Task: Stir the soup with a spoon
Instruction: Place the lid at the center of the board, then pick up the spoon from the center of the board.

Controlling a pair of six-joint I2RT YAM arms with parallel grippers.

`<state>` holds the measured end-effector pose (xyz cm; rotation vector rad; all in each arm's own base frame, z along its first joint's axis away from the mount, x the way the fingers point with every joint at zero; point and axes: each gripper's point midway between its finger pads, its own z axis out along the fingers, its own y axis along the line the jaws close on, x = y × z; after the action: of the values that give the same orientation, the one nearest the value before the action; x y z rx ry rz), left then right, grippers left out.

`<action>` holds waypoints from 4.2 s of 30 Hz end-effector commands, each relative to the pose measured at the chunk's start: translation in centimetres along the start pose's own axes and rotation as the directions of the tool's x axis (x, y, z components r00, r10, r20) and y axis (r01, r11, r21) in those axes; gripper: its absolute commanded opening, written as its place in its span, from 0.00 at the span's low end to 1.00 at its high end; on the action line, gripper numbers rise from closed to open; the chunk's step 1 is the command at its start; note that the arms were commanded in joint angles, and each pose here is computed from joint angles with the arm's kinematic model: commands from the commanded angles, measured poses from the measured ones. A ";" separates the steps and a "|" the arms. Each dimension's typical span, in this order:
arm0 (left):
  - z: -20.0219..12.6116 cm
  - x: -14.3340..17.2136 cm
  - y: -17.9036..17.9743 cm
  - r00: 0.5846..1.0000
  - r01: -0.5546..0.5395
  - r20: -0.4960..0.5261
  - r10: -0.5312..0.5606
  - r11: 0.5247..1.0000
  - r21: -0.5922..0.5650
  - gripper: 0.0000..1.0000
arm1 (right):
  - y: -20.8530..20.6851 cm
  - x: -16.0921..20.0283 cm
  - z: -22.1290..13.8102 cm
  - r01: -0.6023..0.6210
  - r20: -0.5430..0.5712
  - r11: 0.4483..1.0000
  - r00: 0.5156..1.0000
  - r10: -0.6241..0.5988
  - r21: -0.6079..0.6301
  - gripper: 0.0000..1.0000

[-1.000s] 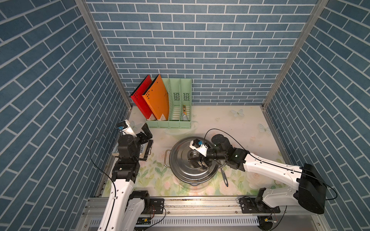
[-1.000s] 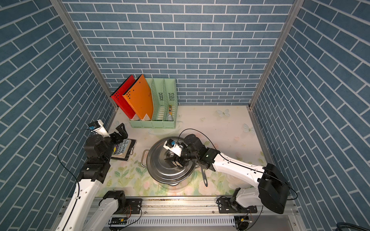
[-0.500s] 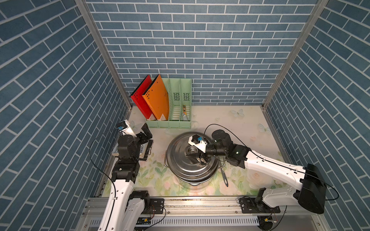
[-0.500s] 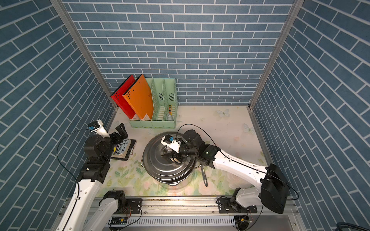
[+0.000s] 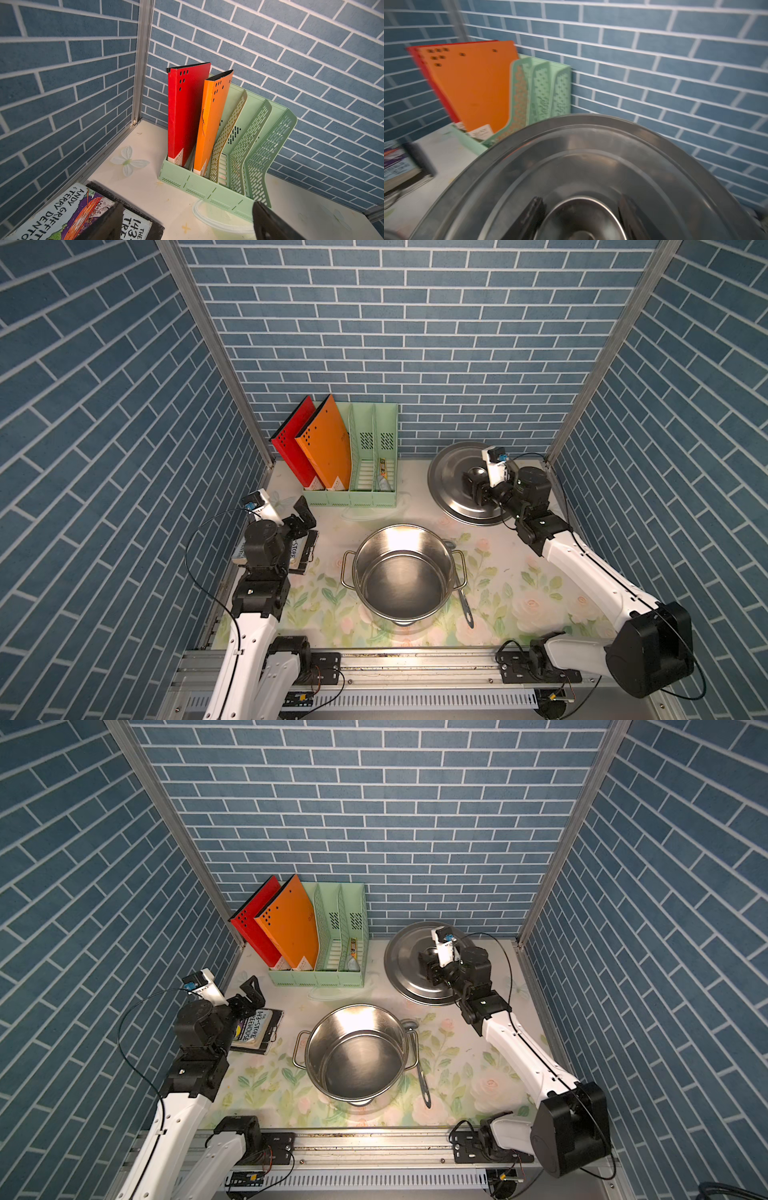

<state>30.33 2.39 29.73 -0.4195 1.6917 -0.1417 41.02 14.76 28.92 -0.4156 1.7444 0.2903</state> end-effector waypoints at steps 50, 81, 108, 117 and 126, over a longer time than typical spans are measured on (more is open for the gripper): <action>-0.7 -0.2 0.4 0.999 0.001 0.035 -0.001 1.000 -0.002 1.00 | -15.3 24.8 3.9 -0.084 -0.406 0.905 0.874 0.268 0.417 0.53; -0.9 -1.2 0.4 0.998 0.000 0.062 0.000 1.000 -0.011 1.00 | -10.0 13.9 -1.8 -0.163 -0.265 0.921 0.927 0.266 0.352 0.81; -0.7 -2.5 -0.3 0.995 -0.043 0.092 0.043 0.999 0.005 1.00 | 12.7 24.9 -11.7 -0.679 -0.571 0.659 0.696 0.435 -0.324 0.53; -0.4 -2.1 -0.2 0.996 -0.039 0.081 0.039 0.999 0.003 1.00 | 13.6 25.9 -13.4 -0.710 -0.600 0.617 0.669 0.440 -0.339 0.52; -0.4 -2.2 -0.5 0.996 -0.040 0.078 0.039 0.999 0.012 1.00 | 13.7 26.2 -11.9 -0.713 -0.619 0.607 0.662 0.422 -0.350 0.50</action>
<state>30.32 2.66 30.58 -0.3898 1.6521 -0.1054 19.03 18.46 4.28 -0.2753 2.3095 1.3057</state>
